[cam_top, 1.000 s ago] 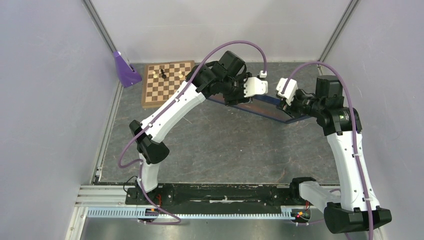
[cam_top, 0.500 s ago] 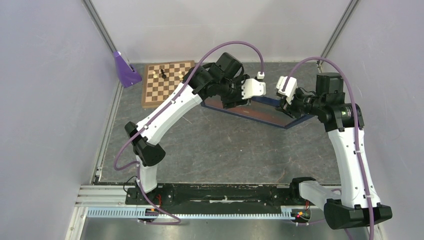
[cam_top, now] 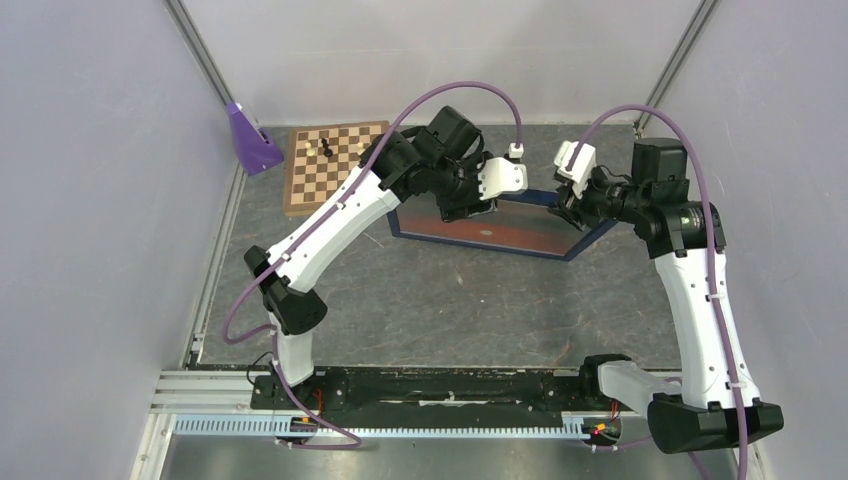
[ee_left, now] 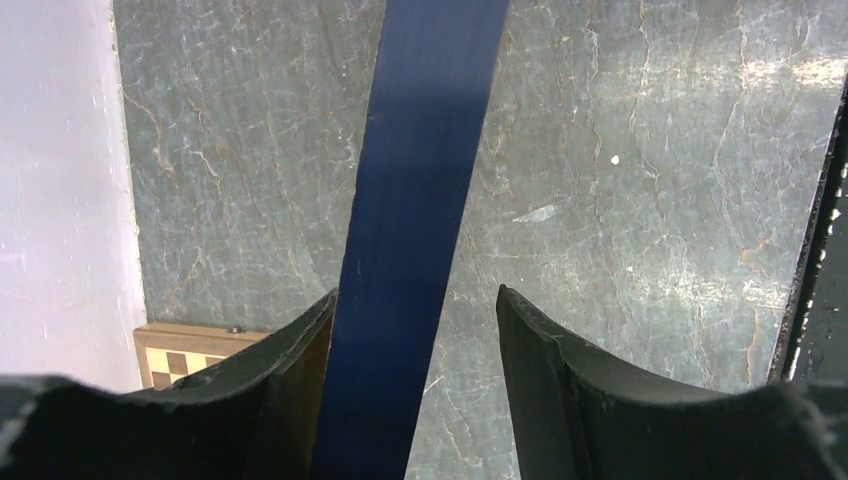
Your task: Put the photo into the frame
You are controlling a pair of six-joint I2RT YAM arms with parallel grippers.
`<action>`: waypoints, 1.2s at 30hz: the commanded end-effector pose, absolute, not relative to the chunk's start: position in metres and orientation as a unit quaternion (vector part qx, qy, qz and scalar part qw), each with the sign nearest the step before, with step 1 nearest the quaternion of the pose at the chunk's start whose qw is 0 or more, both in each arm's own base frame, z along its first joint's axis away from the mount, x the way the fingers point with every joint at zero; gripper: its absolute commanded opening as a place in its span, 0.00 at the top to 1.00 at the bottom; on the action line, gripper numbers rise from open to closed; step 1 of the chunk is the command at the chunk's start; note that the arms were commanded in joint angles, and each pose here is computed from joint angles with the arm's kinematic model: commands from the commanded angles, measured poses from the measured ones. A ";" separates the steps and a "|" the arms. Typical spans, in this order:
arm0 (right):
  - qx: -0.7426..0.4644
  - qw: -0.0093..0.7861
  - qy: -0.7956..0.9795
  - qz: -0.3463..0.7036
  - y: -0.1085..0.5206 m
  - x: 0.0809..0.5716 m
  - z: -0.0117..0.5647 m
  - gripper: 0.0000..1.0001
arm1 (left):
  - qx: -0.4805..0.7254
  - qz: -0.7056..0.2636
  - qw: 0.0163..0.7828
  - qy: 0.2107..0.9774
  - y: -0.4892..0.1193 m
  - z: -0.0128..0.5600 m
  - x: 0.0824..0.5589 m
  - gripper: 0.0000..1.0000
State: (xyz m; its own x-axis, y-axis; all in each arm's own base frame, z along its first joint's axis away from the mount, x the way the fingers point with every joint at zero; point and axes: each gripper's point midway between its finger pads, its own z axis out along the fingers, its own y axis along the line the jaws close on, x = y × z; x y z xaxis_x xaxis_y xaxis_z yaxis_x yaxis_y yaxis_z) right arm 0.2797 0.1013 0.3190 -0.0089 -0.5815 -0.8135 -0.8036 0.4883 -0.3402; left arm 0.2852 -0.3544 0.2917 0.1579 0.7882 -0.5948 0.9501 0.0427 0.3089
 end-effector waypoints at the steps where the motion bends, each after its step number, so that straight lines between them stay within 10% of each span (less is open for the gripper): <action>1: -0.473 0.564 0.674 0.059 0.096 0.307 0.360 0.59 | 0.672 -0.158 0.360 0.628 -0.359 0.318 0.262 0.98; 26: -0.566 0.495 0.649 0.116 0.149 0.300 0.325 0.22 | 0.682 -0.148 0.364 0.617 -0.357 0.305 0.263 0.98; 36: -0.575 0.482 0.648 0.131 0.157 0.299 0.310 0.71 | 0.678 -0.136 0.374 0.618 -0.353 0.303 0.266 0.98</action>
